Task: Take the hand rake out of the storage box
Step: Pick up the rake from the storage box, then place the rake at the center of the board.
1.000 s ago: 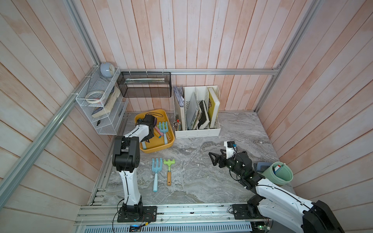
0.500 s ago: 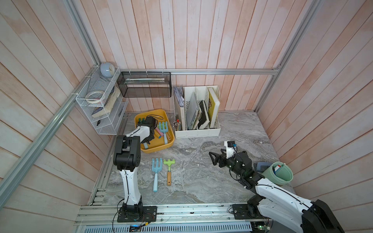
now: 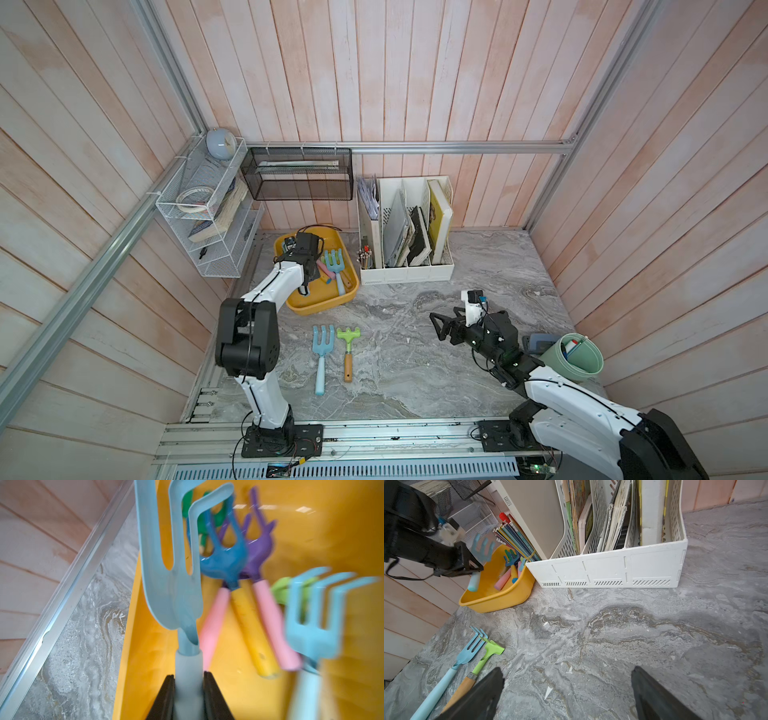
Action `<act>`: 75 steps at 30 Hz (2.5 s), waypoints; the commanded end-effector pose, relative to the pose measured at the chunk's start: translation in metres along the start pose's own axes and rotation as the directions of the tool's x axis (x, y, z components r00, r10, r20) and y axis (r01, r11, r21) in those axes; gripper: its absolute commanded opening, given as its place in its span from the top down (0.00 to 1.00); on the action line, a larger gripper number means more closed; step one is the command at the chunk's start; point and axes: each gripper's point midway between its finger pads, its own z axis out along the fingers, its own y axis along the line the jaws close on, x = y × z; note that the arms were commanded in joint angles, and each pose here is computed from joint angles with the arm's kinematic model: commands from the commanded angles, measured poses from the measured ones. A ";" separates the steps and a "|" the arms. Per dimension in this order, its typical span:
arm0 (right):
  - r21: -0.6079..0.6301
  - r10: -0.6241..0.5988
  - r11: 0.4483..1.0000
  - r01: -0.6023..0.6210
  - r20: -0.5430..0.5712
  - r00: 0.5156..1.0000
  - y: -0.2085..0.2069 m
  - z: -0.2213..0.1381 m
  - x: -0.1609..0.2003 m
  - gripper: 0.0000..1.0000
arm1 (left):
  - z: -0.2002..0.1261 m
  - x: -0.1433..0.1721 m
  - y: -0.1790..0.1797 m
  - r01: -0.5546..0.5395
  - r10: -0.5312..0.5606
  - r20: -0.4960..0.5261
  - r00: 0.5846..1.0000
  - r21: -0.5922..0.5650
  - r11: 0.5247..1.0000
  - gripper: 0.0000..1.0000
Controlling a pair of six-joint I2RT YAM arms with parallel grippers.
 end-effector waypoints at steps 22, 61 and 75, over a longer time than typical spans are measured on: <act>0.078 0.154 0.985 -0.155 0.014 0.988 -0.011 -0.017 -0.010 0.02 | -0.140 0.266 -0.209 0.162 0.215 -0.278 0.936 0.886 0.435 0.98; 0.172 0.106 0.978 -0.118 0.077 0.991 -0.028 -0.042 -0.015 0.02 | -0.104 0.299 -0.187 -0.364 0.442 -0.248 0.862 0.305 0.880 0.54; 0.159 0.107 0.979 -0.128 0.133 0.985 -0.028 -0.057 -0.019 0.02 | -0.097 0.315 -0.188 -0.341 0.439 -0.273 0.856 0.339 0.877 0.55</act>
